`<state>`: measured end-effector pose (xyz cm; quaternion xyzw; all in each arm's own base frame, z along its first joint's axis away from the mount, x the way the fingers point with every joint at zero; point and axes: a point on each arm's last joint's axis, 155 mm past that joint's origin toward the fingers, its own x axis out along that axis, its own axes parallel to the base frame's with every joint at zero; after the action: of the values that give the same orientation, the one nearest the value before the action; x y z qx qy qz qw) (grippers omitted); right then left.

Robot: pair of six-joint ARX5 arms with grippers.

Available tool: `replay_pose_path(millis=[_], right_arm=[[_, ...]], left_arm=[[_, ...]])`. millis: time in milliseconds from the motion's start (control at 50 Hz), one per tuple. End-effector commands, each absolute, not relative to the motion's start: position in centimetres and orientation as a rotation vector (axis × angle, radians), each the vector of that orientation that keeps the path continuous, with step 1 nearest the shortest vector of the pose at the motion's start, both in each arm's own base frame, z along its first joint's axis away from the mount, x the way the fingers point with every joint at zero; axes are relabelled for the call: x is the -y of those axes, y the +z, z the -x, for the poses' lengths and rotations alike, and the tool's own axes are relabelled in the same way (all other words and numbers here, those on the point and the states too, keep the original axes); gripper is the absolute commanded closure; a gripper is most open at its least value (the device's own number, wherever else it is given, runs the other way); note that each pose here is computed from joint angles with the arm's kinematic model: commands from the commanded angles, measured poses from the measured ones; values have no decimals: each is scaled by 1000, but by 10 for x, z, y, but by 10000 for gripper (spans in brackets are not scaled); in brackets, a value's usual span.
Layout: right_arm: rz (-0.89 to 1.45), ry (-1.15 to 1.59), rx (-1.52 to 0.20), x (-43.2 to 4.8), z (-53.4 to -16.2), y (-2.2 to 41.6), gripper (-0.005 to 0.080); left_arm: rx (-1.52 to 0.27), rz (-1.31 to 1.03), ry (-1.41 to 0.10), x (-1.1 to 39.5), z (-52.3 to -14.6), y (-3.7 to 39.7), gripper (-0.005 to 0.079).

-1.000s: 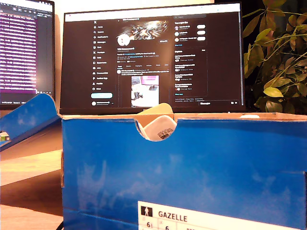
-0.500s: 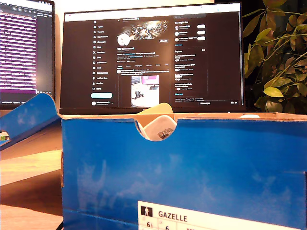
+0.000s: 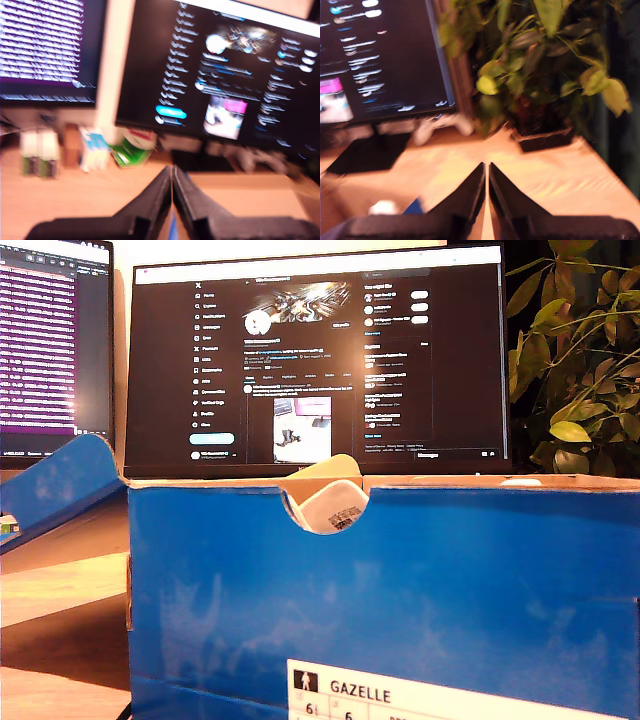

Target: Close the blue shoebox by pushing the lid with your left arm and holding the box in place with your right arm

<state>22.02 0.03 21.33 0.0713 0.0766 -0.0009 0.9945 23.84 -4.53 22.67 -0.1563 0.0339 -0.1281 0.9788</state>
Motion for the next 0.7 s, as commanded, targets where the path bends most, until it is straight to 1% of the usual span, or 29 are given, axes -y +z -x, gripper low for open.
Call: replay_pose_path(millis=[0, 200, 380, 480, 680], right_arm=[[-177, 32, -225, -8, -223, 202, 763], [-284, 149, -379, -34, -229, 180, 763], [-320, 226, -507, -51, -233, 157, 763], [-361, 266, -576, -60, -233, 145, 763], [-406, 322, -686, -74, -234, 126, 763]], left_arm=[[-151, 333, -275, 50, -245, 211, 761], [-322, 345, -313, 60, -262, 187, 761], [-488, 340, -341, 67, -279, 158, 761], [-552, 308, -367, 69, -289, 146, 761], [-650, 276, -366, 61, -312, 128, 761]])
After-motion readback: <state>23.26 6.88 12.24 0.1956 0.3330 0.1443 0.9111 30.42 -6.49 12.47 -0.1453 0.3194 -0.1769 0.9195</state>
